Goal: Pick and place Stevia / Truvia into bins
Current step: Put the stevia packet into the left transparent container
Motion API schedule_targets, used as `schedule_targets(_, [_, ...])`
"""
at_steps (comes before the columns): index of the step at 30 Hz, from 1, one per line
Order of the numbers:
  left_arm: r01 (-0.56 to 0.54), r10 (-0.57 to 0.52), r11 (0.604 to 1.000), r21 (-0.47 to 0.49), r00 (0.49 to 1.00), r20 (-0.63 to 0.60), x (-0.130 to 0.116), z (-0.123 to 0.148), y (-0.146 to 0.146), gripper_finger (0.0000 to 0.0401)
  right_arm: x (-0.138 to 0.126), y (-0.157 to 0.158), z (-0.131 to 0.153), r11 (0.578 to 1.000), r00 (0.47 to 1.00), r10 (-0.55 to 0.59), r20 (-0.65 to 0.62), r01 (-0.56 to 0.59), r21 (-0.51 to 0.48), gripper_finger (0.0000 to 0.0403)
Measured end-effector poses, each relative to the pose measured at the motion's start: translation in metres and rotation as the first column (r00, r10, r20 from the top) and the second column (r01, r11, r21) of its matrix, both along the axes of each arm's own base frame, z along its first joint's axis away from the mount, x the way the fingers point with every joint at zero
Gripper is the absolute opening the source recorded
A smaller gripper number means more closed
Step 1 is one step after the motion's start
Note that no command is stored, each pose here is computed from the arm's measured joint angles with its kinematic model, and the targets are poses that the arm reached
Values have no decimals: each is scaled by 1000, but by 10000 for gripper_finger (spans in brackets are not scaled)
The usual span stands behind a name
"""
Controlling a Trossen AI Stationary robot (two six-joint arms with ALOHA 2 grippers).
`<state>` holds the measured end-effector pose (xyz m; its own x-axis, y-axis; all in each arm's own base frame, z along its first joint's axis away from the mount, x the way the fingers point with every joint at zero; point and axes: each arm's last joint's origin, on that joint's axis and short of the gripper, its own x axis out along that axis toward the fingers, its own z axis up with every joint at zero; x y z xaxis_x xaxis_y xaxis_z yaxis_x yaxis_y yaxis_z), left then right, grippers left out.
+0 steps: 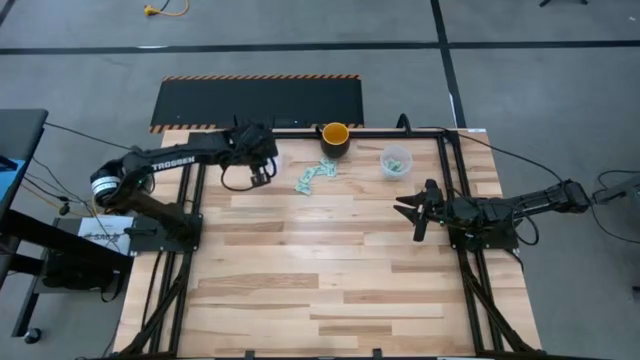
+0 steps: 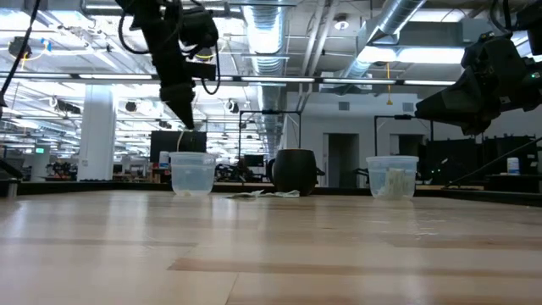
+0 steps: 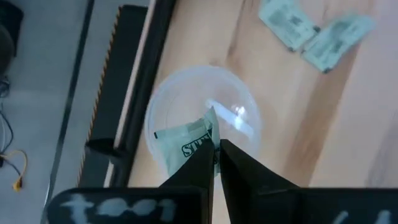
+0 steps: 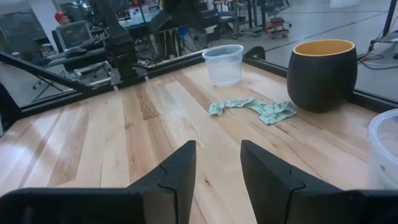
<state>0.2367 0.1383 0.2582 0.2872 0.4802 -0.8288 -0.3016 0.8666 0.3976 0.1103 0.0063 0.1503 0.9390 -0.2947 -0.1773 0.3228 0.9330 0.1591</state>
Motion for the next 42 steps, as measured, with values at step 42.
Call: schedule_targets(42, [166,-130,956,241,979,-160,41,-35,0,107,0,0,0,1000,1000,1,-3,-1,0,121])
